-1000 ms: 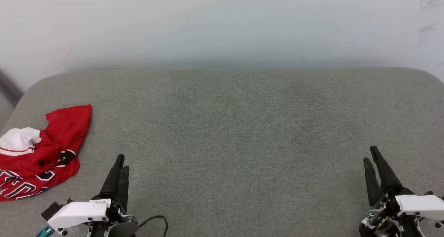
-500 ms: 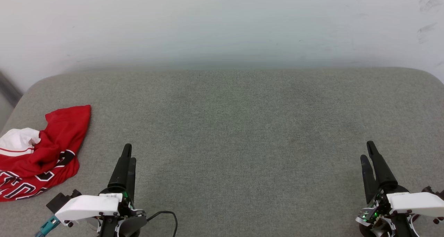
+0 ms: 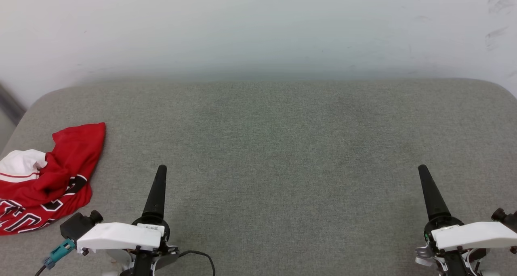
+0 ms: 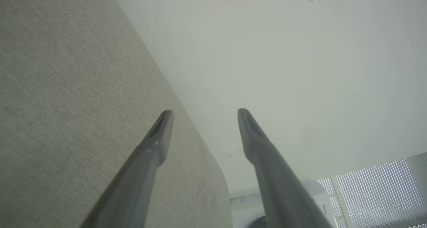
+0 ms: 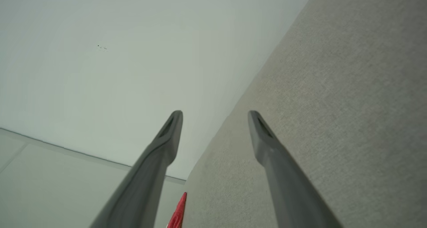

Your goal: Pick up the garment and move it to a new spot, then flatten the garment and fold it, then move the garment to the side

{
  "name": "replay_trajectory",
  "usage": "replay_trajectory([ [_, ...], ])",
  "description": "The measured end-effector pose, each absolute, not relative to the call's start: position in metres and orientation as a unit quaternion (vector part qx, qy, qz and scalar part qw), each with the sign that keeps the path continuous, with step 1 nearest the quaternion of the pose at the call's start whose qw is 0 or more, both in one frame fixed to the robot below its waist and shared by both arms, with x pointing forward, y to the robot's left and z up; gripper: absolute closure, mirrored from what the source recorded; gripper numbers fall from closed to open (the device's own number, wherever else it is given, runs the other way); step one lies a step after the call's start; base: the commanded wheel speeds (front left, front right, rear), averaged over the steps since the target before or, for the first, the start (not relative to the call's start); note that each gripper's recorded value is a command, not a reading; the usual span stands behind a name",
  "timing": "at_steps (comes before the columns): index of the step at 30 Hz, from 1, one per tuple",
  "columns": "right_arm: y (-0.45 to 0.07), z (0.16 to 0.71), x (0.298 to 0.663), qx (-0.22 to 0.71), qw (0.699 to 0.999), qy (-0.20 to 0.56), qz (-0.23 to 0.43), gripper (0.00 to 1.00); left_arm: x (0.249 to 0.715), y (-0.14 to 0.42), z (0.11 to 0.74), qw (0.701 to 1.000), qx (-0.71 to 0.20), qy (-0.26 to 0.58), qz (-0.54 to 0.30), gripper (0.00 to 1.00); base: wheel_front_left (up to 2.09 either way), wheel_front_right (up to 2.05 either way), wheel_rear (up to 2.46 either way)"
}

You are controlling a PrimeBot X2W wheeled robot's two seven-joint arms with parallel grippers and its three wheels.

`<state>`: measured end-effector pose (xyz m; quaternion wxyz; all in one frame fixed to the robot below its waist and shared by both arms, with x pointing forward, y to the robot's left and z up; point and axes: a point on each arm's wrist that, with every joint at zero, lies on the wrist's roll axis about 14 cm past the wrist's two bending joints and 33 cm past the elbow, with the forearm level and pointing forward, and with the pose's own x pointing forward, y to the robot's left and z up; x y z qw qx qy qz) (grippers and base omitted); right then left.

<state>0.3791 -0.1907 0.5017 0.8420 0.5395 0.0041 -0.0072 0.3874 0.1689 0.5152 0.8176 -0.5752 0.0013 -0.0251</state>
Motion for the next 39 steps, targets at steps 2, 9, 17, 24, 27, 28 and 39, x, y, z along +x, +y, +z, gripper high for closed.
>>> replay_trajectory([
  [2,-0.190,0.502,0.379,0.522,0.853,0.003,-0.005,0.00,0.387,0.167,0.516,0.827,-0.561,0.001,-0.028,0.00,0.00,0.00,0.00],
  [9,-0.187,0.508,0.380,0.453,0.891,-0.003,0.003,0.00,0.387,0.163,0.519,0.857,-0.514,-0.004,-0.035,0.00,0.00,0.00,0.00],
  [17,-0.185,0.516,0.379,0.376,0.926,-0.018,0.013,0.00,0.387,0.160,0.521,0.895,-0.443,-0.010,-0.044,0.00,0.00,0.00,0.00],
  [24,-0.182,0.522,0.377,0.277,0.960,-0.024,0.025,0.00,0.389,0.161,0.527,0.936,-0.347,-0.026,-0.050,0.00,0.00,0.00,0.00],
  [27,-0.181,0.522,0.376,0.255,0.966,-0.023,0.027,0.00,0.389,0.159,0.527,0.946,-0.319,-0.027,-0.055,0.00,0.00,0.00,0.00],
  [28,-0.181,0.523,0.376,0.249,0.968,-0.024,0.027,0.00,0.389,0.158,0.527,0.949,-0.310,-0.027,-0.055,0.00,0.00,0.00,0.00],
  [39,-0.180,0.524,0.375,0.176,0.984,-0.020,0.030,0.00,0.390,0.158,0.521,0.972,-0.226,-0.023,-0.055,0.00,0.00,0.00,0.00],
])
